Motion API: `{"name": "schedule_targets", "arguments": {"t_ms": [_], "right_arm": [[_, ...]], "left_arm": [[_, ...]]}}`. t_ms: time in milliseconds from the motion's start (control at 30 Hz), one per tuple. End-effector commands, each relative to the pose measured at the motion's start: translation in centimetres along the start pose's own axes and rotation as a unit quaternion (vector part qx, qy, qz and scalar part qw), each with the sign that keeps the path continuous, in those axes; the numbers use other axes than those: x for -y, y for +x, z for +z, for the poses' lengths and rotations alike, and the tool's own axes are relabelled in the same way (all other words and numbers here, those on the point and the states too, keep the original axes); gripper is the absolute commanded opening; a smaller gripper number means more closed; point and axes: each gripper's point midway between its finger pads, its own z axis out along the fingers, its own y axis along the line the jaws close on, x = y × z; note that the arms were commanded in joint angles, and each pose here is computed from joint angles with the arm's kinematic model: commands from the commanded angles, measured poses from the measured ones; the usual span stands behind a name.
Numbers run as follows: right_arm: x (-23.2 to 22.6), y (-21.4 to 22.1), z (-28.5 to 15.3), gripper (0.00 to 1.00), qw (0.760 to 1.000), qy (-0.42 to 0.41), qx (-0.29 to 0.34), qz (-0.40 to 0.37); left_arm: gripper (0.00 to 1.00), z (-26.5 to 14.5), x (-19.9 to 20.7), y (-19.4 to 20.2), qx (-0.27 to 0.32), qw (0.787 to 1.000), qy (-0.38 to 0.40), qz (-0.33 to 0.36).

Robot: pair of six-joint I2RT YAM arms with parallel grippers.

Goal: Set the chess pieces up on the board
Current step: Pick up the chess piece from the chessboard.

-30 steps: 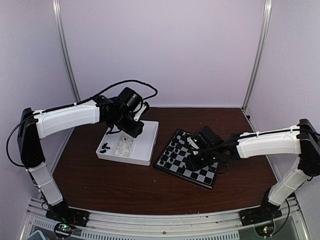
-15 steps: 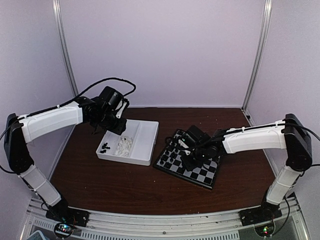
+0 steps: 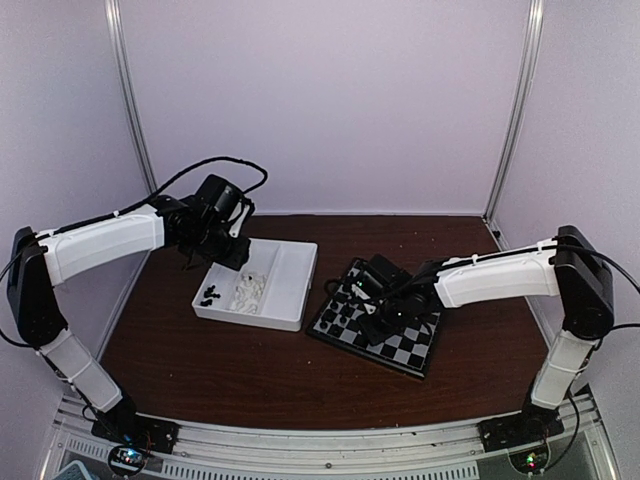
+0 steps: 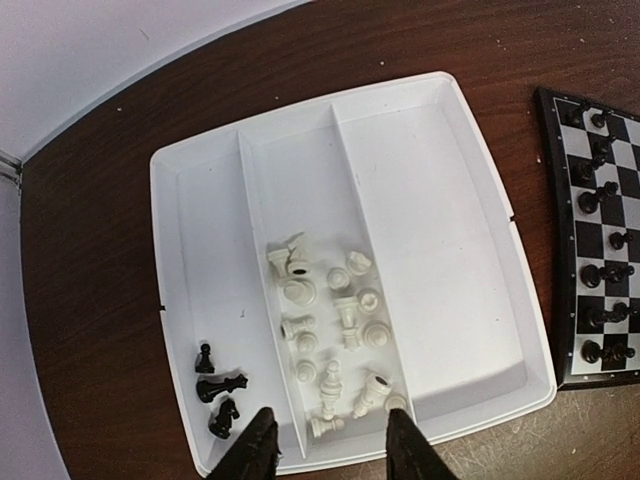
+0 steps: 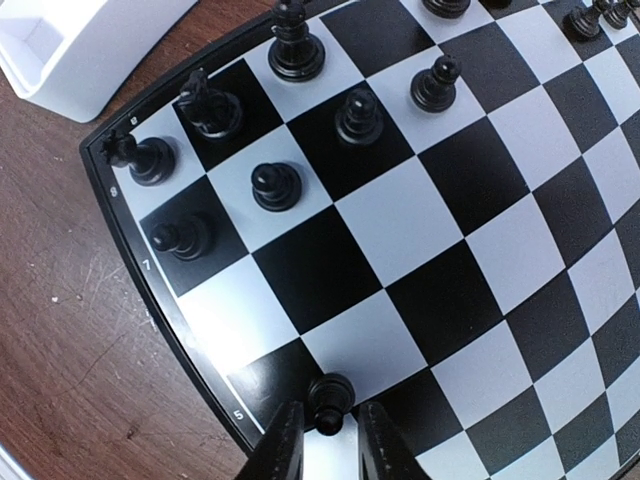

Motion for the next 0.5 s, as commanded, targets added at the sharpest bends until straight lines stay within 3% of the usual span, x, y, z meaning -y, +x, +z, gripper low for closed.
{"name": "schedule_targets", "arguments": {"t_ms": [0,333,467], "right_arm": [[-0.3,-0.7,0.0,0.2,1.0,0.005,0.006,-0.007],[-0.2,-1.2,-0.2,0.07,1.0,0.011,0.012,-0.008],[0.3,-1.9,-0.9,0.06,0.999,0.027,0.022,-0.012]], "left_arm": [[0.38,-0.7,-0.5,-0.9,0.024,1.0,0.001,-0.015],[0.38,-0.5,-0.7,-0.7,0.021,1.0,0.0,-0.016],[0.38,-0.4,-0.8,-0.6,0.02,1.0,-0.001,-0.016]]}}
